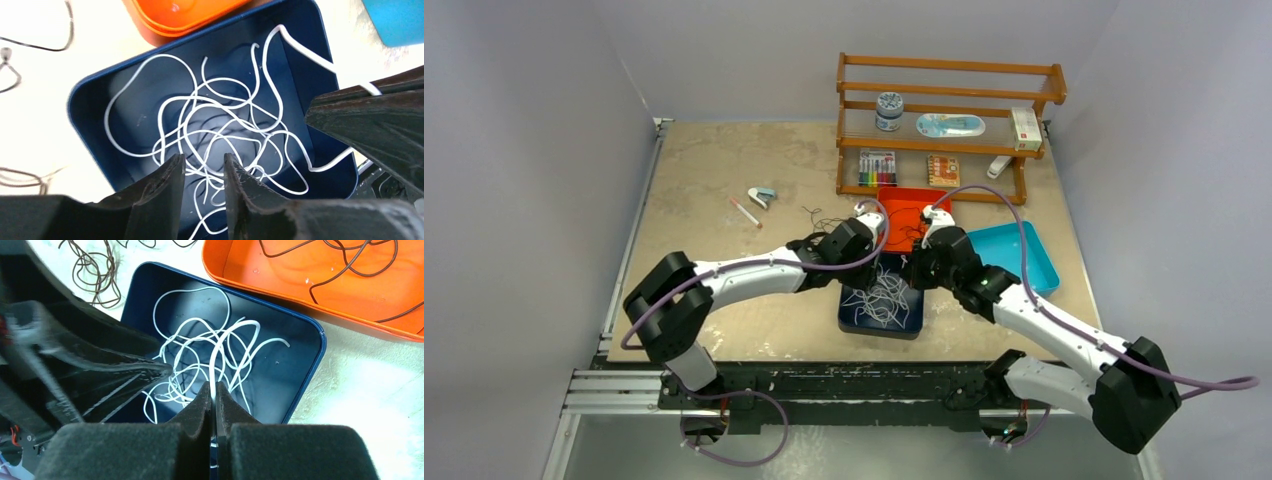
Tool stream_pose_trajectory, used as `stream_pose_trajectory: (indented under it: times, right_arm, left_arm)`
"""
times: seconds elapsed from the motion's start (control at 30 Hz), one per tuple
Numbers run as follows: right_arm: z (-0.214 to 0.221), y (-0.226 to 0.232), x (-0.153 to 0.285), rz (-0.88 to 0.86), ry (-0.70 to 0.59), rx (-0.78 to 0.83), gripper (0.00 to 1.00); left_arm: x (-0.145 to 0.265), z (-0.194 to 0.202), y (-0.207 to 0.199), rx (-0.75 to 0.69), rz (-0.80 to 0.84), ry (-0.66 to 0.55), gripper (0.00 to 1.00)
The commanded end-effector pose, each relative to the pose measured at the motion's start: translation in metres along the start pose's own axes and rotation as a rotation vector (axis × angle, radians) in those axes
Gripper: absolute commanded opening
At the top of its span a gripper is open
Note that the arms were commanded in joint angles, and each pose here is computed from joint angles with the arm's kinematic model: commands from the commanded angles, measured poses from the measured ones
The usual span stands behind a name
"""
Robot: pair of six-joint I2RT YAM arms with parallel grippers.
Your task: Untangle the cables
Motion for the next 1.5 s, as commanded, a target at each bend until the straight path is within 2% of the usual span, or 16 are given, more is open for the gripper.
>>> stream_pose_trajectory:
  times: [0.0,0.17,0.27,0.43,0.63,0.8,0.93,1.17,1.33,1.47]
  right_arm:
    - [-0.006,0.005,-0.005,-0.033,-0.029,-0.008,0.00]
    - [-0.015,0.027,-0.014,-0.220,-0.064,0.134,0.00]
    - [-0.009,0.037,-0.028,-0.312,-0.005,0.185,0.00]
    - [0.006,0.038,-0.056,-0.328,0.101,0.221,0.00]
    - [0.028,0.042,-0.080,-0.272,0.214,0.310,0.00]
    - [0.011,0.047,-0.075,-0.233,0.148,0.329,0.11]
    - [-0.012,0.048,-0.062,-0.188,0.069,0.336,0.34]
    - [-0.036,0.048,-0.036,-0.132,0.008,0.323,0.58]
    - [-0.055,0.044,-0.017,-0.063,-0.073,0.311,0.64]
    - [-0.062,0.043,-0.007,-0.051,-0.103,0.310,0.59]
  left_arm:
    - [0.031,-0.035,-0.004,0.015,-0.027,-0.177,0.36]
    - [0.062,-0.061,0.000,0.038,-0.075,-0.307,0.39]
    - [0.083,-0.076,0.005,0.056,-0.116,-0.397,0.41]
    - [0.109,-0.092,0.029,0.095,-0.224,-0.493,0.43]
    - [0.123,-0.098,0.057,0.151,-0.280,-0.524,0.43]
    - [0.125,-0.096,0.066,0.171,-0.305,-0.531,0.44]
    - [0.125,-0.096,0.075,0.195,-0.353,-0.536,0.45]
    - [0.130,-0.097,0.088,0.216,-0.423,-0.554,0.50]
    - [0.126,-0.097,0.090,0.212,-0.434,-0.542,0.51]
    - [0.122,-0.097,0.089,0.210,-0.430,-0.531,0.51]
Point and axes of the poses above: each gripper's point midway between its finger pads, its own x axis back along the fingers, its own y axis along the line the jaws close on, z = x × y, the point moved 5 cm from there along x, back along the fingers, and after that the axes turned 5 degrees about x, right-handed, at the moved point
